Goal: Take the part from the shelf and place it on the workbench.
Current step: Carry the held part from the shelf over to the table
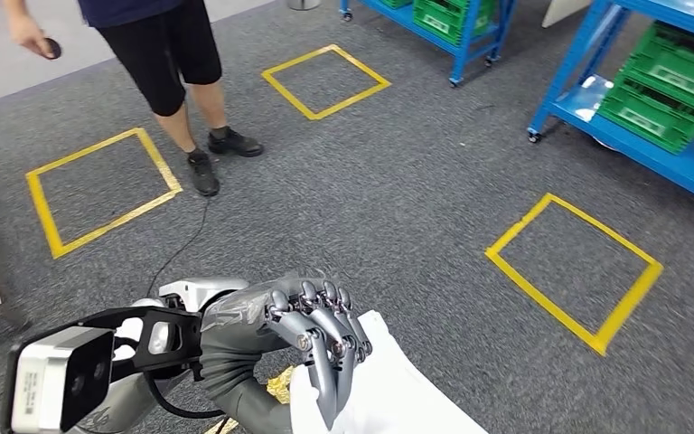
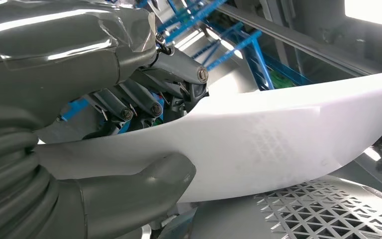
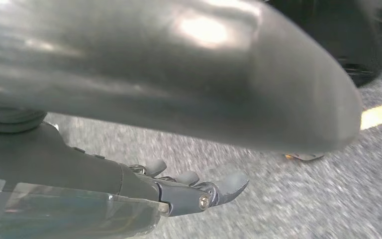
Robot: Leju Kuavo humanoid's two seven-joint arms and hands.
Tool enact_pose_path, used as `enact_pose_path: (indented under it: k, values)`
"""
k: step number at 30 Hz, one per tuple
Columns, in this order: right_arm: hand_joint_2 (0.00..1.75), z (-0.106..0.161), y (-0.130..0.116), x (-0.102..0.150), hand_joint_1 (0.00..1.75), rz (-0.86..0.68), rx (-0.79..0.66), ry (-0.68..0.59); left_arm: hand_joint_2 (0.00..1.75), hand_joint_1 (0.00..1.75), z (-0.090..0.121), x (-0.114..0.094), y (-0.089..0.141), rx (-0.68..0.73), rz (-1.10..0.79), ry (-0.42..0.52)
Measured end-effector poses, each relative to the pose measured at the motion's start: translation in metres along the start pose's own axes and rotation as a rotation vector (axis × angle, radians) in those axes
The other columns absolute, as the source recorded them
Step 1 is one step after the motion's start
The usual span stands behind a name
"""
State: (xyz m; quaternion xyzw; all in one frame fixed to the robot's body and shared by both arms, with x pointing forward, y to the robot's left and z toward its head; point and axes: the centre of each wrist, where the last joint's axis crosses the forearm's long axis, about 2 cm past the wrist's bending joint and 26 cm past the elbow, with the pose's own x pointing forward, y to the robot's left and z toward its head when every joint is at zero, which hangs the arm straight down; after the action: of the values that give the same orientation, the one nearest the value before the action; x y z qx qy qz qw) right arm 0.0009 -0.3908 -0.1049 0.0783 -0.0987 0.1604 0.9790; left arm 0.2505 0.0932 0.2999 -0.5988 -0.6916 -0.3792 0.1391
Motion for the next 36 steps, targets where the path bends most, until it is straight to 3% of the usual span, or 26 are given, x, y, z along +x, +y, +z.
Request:
enact_pose_path:
  k: [36]
  values:
    - [0.0,-0.001,-0.002,0.009,0.0,0.014,0.009,-0.026,1.75,1.69,0.011,-0.011,0.003,-0.014,0.014,0.027]
